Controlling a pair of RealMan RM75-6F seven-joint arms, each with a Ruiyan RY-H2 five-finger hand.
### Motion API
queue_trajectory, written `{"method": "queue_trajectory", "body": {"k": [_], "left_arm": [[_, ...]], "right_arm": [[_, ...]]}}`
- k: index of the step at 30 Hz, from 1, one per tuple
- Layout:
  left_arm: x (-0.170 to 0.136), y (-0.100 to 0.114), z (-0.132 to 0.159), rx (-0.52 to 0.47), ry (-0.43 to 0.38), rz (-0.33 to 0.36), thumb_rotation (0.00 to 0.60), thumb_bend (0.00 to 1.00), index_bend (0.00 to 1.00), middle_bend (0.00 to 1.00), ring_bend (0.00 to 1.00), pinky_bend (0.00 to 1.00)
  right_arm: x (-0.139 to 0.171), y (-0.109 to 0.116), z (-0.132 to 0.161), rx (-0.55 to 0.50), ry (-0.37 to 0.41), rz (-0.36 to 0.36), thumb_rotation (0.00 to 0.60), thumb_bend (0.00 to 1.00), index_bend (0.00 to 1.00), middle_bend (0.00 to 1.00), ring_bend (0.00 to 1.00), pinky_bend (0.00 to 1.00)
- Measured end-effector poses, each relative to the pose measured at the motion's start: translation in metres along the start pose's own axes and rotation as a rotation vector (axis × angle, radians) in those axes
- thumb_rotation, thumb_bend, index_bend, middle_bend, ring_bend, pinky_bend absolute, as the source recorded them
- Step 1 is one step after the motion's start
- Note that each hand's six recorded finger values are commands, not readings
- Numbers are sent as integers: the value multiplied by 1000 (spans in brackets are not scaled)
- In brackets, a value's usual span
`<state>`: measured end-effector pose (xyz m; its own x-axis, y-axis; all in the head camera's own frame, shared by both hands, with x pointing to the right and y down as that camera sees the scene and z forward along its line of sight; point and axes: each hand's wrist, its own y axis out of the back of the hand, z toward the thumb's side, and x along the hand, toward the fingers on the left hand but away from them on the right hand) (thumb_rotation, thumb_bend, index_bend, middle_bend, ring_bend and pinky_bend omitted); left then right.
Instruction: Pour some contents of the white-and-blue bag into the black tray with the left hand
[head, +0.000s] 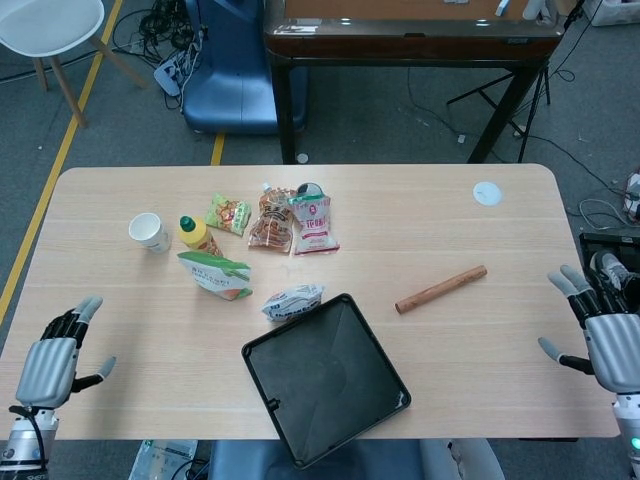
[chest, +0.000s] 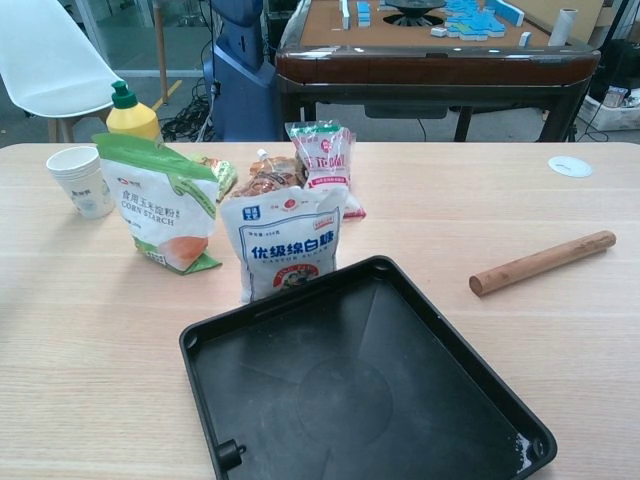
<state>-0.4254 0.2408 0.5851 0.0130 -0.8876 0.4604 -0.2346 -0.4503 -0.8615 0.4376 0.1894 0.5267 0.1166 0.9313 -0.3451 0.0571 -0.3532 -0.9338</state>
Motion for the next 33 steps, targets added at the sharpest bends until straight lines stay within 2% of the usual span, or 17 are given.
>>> {"method": "queue_trajectory", "body": {"k": [7,12,18,25,33], "left_arm": [[32,-11,13,-166,-77,-54,600,239,204,204,242,231],[61,-29,32,-207,-146,-126,600,238,207,210,247,260],[82,-54,58,-247,-206,-196,600,238,206,213,248,260],[96,-79,89,-303,-271,-264,600,238,231,252,276,281],[107,-103,116,-384,-301,-316,600,238,232,262,285,291]], "right_arm": [[-5,11,5,4,4,-14,600,188,74,125,25,159],[-6,12,5,10,-5,-8,600,188,74,125,25,159],[-5,11,2,14,-18,1,600,188,74,125,25,159],[-4,10,-3,17,-36,6,600,188,74,124,25,159],[-5,8,-7,16,-55,15,600,188,74,124,25,159]]}}
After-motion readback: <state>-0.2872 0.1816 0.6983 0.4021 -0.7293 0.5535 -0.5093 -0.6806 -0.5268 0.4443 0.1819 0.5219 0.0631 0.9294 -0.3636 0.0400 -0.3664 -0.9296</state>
